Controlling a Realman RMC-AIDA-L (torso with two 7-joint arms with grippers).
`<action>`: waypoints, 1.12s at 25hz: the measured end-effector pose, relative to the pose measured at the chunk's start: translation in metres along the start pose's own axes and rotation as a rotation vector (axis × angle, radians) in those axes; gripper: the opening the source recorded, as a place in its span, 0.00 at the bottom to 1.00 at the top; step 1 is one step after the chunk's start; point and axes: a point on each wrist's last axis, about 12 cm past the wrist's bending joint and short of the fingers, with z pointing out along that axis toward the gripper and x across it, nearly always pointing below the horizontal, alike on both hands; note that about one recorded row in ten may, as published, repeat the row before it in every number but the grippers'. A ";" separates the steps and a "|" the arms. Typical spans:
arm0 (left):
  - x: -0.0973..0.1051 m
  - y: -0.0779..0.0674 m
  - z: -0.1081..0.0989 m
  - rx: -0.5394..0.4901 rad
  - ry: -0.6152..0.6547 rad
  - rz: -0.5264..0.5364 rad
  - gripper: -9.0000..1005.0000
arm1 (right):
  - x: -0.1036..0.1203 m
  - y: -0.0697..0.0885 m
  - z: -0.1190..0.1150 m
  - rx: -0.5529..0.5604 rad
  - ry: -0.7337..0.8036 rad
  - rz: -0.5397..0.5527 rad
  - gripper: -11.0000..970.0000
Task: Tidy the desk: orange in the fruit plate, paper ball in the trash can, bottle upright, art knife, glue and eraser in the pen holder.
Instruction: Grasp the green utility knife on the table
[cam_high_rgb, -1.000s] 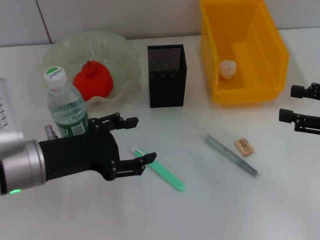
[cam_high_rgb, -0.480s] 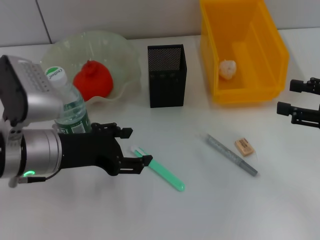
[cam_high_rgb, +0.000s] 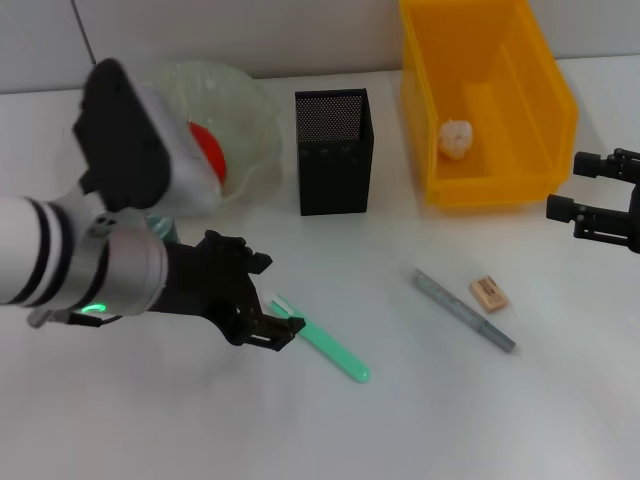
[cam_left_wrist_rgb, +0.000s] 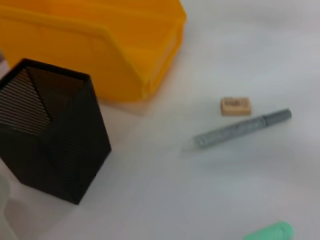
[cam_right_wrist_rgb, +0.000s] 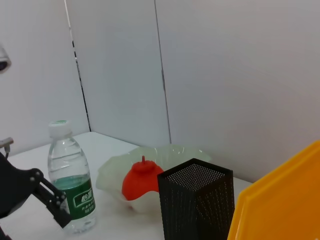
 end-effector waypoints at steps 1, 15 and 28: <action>-0.004 0.000 0.001 0.001 0.025 0.018 0.81 | 0.000 0.000 0.000 0.000 0.000 0.001 0.76; -0.032 0.001 0.007 -0.012 0.158 0.259 0.81 | 0.006 0.003 0.000 -0.004 -0.005 0.027 0.76; -0.041 -0.015 0.016 -0.005 0.302 0.452 0.81 | 0.006 0.005 0.001 -0.017 -0.004 0.025 0.76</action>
